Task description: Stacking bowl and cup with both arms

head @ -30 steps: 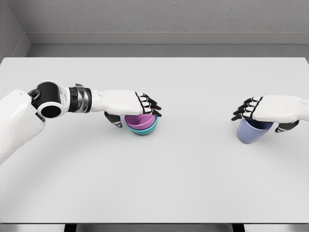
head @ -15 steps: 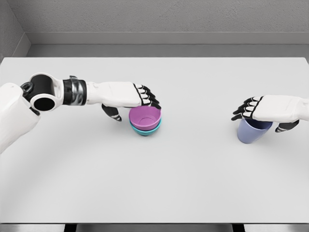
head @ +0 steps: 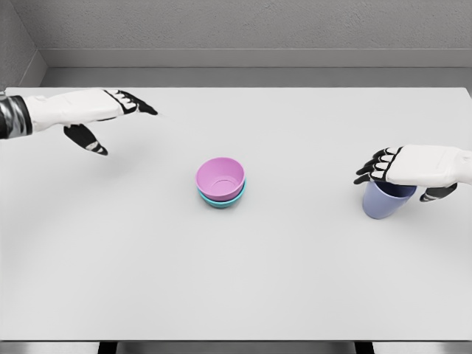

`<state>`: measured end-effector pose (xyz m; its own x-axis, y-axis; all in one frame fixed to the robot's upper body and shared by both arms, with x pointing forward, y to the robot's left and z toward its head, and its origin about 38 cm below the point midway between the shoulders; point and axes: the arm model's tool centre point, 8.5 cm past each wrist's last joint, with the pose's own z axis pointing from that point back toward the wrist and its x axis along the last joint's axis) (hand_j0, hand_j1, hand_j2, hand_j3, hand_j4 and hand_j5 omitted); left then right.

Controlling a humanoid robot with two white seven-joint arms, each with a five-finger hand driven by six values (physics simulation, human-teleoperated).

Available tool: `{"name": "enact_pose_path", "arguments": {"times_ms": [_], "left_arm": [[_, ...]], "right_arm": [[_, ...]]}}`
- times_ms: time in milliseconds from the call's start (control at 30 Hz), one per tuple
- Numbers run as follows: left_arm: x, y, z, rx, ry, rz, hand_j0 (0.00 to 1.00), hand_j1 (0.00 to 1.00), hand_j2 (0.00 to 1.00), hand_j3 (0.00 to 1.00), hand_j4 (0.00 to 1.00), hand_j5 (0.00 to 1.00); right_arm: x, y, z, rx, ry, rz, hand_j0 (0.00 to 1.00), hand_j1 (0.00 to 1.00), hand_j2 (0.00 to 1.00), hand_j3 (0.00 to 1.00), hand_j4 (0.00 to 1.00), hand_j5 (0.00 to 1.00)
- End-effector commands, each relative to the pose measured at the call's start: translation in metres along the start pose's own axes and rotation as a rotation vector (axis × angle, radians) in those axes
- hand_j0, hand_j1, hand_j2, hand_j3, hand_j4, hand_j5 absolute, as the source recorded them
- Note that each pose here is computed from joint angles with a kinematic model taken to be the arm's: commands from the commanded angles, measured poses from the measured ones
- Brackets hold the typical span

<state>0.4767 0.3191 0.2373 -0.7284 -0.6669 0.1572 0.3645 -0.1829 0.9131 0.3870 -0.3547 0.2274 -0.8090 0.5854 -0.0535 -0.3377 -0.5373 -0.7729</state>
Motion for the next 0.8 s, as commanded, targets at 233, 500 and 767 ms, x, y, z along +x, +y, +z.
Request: {"name": "enact_pose_path", "arguments": {"times_ms": [233, 500, 767], "left_arm": [[-0.0044, 0.0006, 0.0042, 0.008, 0.013, 0.013, 1.0, 1.0, 1.0, 1.0, 1.0, 1.0], [-0.0044, 0.0006, 0.0042, 0.008, 0.013, 0.013, 1.0, 1.0, 1.0, 1.0, 1.0, 1.0], [-0.0044, 0.0006, 0.0042, 0.008, 0.013, 0.013, 1.0, 1.0, 1.0, 1.0, 1.0, 1.0]], "right_arm": [[-0.0001, -0.0002, 0.0002, -0.001, 0.0, -0.002, 0.9, 0.9, 0.9, 0.9, 0.9, 0.9], [-0.0006, -0.0005, 0.0005, -0.002, 0.002, -0.003, 0.84, 0.84, 0.84, 0.84, 0.84, 0.84], [-0.0007, -0.0012, 0.0007, -0.004, 0.001, -0.004, 0.81, 0.81, 0.81, 0.81, 0.81, 0.81]]}}
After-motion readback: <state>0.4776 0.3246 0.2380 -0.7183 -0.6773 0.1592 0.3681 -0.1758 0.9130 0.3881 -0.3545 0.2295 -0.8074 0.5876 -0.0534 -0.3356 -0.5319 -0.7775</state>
